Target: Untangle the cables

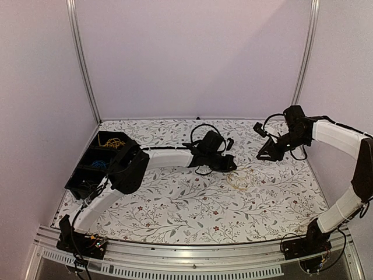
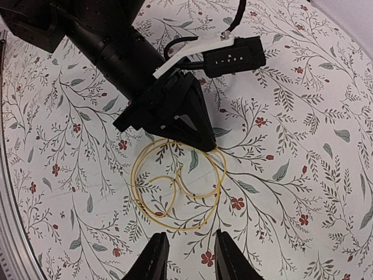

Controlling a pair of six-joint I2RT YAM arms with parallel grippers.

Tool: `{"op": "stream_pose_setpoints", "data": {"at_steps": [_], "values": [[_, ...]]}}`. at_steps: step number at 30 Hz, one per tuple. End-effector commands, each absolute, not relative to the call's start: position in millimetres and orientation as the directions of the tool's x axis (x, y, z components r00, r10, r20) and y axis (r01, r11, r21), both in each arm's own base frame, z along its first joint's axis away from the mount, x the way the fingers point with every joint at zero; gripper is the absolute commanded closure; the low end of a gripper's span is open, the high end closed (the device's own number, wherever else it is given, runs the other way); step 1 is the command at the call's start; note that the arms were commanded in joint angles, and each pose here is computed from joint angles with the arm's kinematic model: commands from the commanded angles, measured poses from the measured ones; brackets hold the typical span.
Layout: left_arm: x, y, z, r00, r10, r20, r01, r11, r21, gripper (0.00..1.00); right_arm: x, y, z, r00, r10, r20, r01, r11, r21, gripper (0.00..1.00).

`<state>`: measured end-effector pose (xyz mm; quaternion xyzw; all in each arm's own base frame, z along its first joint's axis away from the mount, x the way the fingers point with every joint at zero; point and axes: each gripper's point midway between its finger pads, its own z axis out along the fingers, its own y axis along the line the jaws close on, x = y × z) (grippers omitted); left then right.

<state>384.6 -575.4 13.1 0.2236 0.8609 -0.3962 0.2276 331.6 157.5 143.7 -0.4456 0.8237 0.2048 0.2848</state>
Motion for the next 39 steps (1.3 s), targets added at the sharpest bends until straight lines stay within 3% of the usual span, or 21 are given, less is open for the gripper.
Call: {"op": "stream_pose_setpoints", "data": {"at_steps": [1, 6, 15, 30, 39], "values": [[384.7, -564.5, 47.2, -0.731, 0.209, -0.65, 0.641, 0.538, -0.547, 1.0, 337.2, 170.6, 167.1, -0.423, -0.565, -0.708, -0.86, 0.496, 0.118, 0.68], [372.0, -560.9, 154.6, -0.569, 0.128, -0.813, 0.785, 0.38, -0.49, 1.0, 334.6, 185.1, 192.1, -0.407, -0.519, -0.752, -0.883, 0.433, 0.178, 0.58], [354.5, -557.7, 235.0, -0.449, 0.104, -0.887, 0.858, 0.327, -0.396, 1.0, 318.2, 200.8, 208.4, -0.422, -0.497, -0.759, -0.9, 0.334, 0.281, 0.49], [343.7, -567.8, 242.9, -0.408, 0.144, -0.901, 0.885, 0.305, -0.352, 1.0, 322.4, 205.5, 245.7, -0.378, -0.461, -0.803, -0.915, 0.319, 0.248, 0.53], [339.1, -573.0, 238.6, -0.405, 0.173, -0.898, 0.892, 0.289, -0.347, 1.0, 328.7, 209.0, 245.7, -0.397, -0.426, -0.813, -0.905, 0.327, 0.271, 0.74]]}}
